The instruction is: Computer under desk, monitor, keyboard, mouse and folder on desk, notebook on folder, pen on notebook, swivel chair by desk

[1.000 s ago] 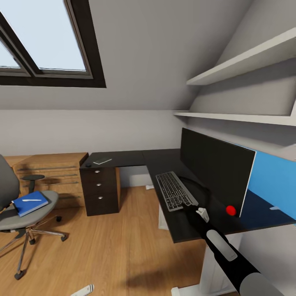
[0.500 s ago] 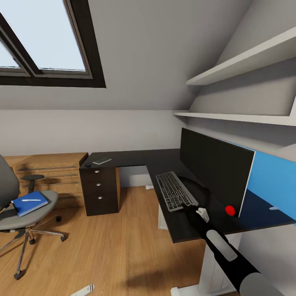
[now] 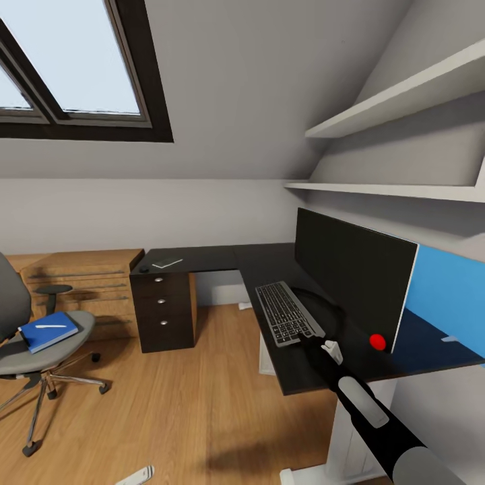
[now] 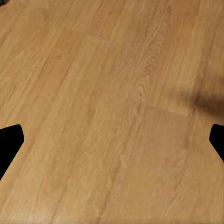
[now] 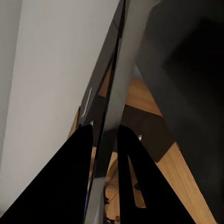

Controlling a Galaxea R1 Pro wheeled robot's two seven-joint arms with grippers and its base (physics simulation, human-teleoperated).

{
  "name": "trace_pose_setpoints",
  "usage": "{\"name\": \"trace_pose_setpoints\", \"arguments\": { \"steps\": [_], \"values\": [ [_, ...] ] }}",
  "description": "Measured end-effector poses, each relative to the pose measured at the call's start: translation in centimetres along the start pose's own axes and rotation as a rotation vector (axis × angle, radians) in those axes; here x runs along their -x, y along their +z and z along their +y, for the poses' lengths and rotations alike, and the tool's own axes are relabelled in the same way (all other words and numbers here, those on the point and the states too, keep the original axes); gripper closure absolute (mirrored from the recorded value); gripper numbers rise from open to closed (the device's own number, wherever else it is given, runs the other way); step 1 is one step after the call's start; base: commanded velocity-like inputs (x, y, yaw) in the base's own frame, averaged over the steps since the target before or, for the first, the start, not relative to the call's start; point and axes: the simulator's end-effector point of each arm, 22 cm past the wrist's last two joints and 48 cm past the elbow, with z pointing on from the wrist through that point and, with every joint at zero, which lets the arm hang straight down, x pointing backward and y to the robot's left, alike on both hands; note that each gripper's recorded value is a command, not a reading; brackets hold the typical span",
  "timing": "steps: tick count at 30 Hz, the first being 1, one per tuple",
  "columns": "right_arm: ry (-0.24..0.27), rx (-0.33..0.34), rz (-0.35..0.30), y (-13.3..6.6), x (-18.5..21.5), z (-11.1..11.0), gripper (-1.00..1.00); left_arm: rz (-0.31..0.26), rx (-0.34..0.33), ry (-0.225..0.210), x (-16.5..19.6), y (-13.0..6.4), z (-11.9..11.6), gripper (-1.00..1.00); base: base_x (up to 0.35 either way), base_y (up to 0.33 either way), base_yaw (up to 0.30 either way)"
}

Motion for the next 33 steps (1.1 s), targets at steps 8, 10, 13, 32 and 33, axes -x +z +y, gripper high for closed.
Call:
{"name": "trace_pose_setpoints", "arguments": {
  "steps": [8, 10, 13, 32, 33],
  "values": [
    [0.000, 0.001, 0.000, 0.01, -0.14, -0.31, 1.00, 0.000, -0.002, 0.001, -0.27, 0.25, -0.03, -1.00, 0.000, 0.000, 0.000],
    [0.000, 0.001, 0.000, 0.01, -0.14, -0.31, 1.00, 0.000, -0.002, 0.001, -0.27, 0.25, -0.04, -1.00, 0.000, 0.000, 0.000],
    [0.000, 0.001, 0.000, 0.01, -0.14, -0.31, 1.00, -0.001, -0.003, 0.002, -0.25, 0.25, -0.07, -1.00, 0.000, 0.000, 0.000],
    [0.000, 0.001, -0.001, 0.02, -0.13, -0.31, -1.00, 0.000, -0.003, 0.001, -0.25, 0.28, 0.02, -1.00, -0.008, -0.007, 0.000],
    [0.000, 0.001, -0.001, 0.02, -0.14, -0.32, -1.00, 0.000, -0.003, 0.001, -0.25, 0.29, 0.01, -1.00, -0.145, -0.140, 0.000]
  ]
}}
